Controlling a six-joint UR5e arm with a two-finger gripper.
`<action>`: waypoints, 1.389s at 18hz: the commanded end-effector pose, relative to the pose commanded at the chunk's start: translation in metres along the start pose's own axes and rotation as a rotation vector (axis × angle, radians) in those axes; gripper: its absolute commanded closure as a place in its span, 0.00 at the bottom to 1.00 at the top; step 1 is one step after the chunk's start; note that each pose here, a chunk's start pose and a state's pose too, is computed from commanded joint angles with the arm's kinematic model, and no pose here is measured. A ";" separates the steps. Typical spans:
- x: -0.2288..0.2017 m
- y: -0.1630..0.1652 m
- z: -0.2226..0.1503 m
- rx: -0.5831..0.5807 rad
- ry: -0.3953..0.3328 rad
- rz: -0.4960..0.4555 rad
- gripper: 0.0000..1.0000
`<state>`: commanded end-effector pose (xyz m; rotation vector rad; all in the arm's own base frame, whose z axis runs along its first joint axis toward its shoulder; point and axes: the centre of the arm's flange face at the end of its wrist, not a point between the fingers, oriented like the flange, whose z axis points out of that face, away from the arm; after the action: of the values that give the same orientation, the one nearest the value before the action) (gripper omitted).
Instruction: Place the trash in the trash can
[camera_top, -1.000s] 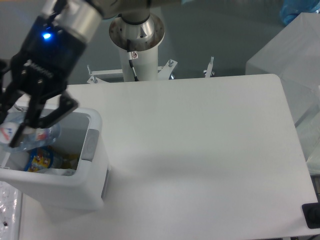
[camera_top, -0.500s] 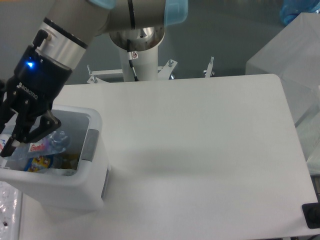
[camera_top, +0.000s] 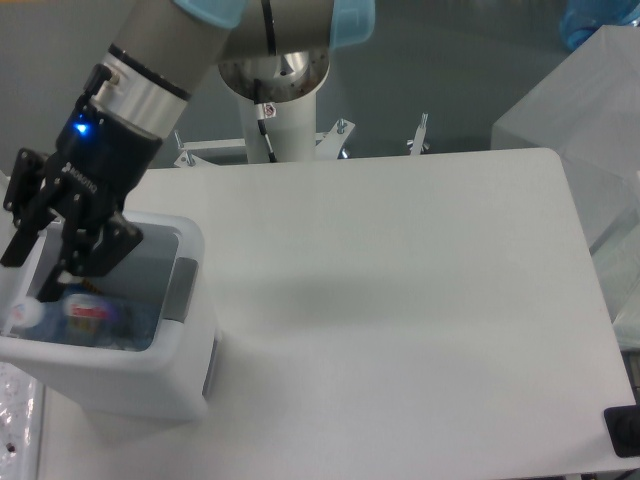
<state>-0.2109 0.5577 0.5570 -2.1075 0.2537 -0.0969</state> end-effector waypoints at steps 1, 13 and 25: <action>-0.012 0.007 -0.012 -0.002 -0.027 -0.019 0.00; -0.186 0.163 -0.080 -0.282 -0.364 -0.114 0.00; -0.249 0.277 -0.068 -0.801 -0.290 0.038 0.00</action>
<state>-0.5043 0.4159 0.3648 -2.8648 0.1695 0.3947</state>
